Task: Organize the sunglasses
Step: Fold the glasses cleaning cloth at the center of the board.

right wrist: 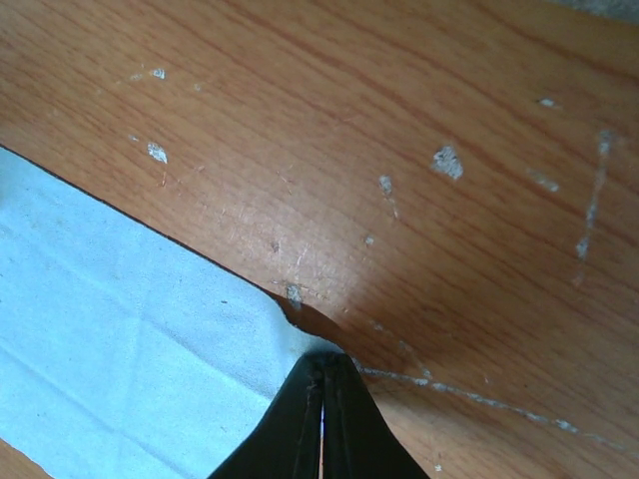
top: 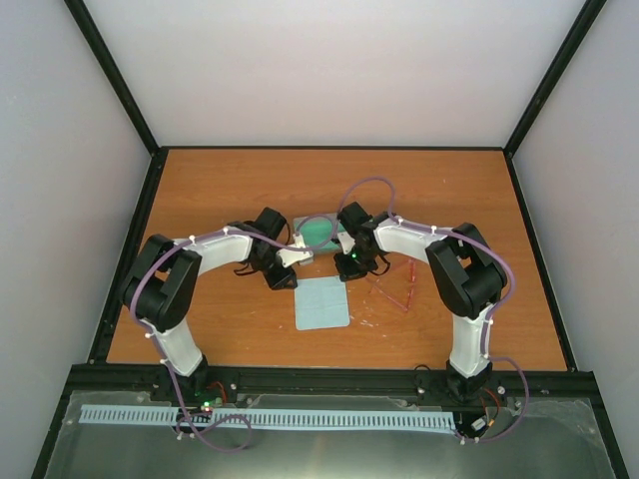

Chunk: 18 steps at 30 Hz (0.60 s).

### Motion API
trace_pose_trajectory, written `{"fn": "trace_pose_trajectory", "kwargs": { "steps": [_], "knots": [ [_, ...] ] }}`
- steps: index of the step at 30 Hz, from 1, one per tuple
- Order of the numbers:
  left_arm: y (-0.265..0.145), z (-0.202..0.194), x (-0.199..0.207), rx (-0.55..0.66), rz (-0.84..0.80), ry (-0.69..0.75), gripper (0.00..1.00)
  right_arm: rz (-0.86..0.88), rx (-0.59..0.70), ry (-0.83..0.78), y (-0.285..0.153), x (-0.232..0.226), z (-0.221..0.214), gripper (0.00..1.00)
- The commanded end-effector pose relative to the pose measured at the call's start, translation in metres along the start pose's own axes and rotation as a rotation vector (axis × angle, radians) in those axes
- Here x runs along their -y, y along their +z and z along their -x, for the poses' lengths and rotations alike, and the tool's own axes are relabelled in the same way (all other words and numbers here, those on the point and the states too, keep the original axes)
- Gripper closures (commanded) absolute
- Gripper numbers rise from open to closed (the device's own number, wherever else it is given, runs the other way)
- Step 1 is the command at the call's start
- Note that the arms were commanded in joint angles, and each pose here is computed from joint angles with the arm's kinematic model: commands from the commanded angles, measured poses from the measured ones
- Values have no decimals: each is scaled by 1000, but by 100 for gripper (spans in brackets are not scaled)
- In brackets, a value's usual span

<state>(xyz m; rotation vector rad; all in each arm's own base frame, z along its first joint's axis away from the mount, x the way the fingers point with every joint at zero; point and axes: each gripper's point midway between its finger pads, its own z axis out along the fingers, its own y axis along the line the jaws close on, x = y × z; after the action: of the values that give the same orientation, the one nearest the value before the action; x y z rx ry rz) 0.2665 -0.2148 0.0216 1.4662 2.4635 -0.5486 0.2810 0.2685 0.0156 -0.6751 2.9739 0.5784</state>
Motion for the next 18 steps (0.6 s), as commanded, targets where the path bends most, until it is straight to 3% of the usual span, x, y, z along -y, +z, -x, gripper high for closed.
{"fn": "trace_pose_trajectory", "kwargs": {
  "steps": [1, 5, 12, 18],
  "knots": [
    [-1, 14, -6, 29, 24, 9, 71, -29, -40, 2, 11, 5, -14, 97],
    [3, 17, -5, 37, 5, -2, 78, -25, -32, 2, 10, 4, -12, 97],
    [15, 13, 2, 19, -29, -5, 80, -20, -28, 0, 8, 3, -12, 97],
    [17, 8, 2, -1, -27, 5, 99, -21, -24, 2, 7, 2, -12, 97]
  ]
}}
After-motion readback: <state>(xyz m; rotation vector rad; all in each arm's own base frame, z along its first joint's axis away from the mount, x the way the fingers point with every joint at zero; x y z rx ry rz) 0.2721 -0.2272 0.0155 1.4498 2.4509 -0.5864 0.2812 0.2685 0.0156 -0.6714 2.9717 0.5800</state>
